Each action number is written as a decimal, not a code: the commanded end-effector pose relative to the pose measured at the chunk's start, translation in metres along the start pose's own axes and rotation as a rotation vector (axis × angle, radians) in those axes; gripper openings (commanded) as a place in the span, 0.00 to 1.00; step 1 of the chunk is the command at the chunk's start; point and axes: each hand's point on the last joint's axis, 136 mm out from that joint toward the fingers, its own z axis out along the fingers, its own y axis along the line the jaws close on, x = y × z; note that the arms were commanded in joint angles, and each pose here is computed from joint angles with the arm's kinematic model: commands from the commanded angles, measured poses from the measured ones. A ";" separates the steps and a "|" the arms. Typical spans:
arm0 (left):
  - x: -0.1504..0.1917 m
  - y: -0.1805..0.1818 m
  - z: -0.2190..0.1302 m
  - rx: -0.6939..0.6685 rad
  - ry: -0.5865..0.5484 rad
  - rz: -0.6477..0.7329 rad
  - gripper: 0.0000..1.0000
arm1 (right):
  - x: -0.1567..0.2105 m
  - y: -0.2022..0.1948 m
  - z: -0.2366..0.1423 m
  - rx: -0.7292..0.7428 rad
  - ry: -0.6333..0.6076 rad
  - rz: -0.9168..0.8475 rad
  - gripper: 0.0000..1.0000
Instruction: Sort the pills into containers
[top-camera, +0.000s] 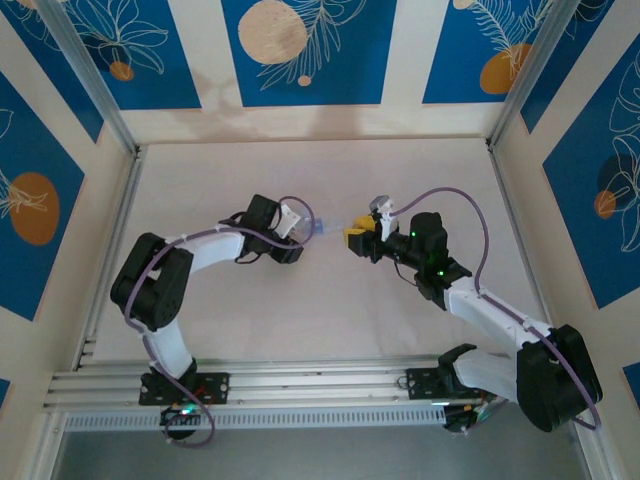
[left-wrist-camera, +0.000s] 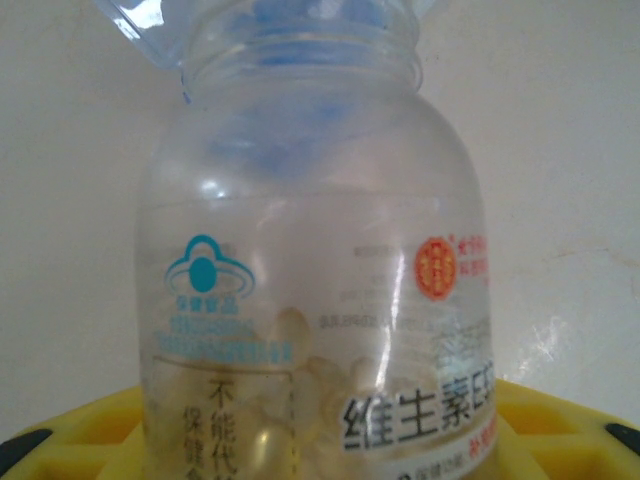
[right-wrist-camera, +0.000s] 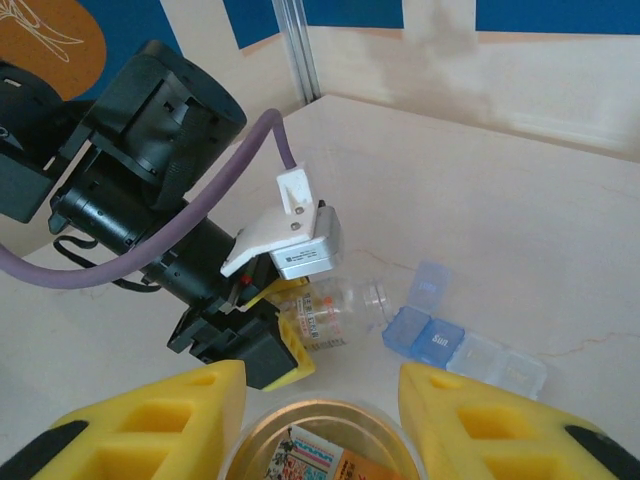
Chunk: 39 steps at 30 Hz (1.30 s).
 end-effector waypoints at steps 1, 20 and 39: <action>0.003 0.003 0.002 0.017 0.052 -0.029 0.00 | -0.009 0.005 0.000 -0.024 -0.013 0.000 0.00; 0.007 0.010 0.002 -0.005 0.205 -0.016 0.00 | -0.011 0.009 -0.001 -0.044 -0.010 0.004 0.00; 0.000 0.016 -0.001 -0.008 0.307 0.062 0.00 | -0.010 0.010 0.000 -0.051 -0.002 0.006 0.00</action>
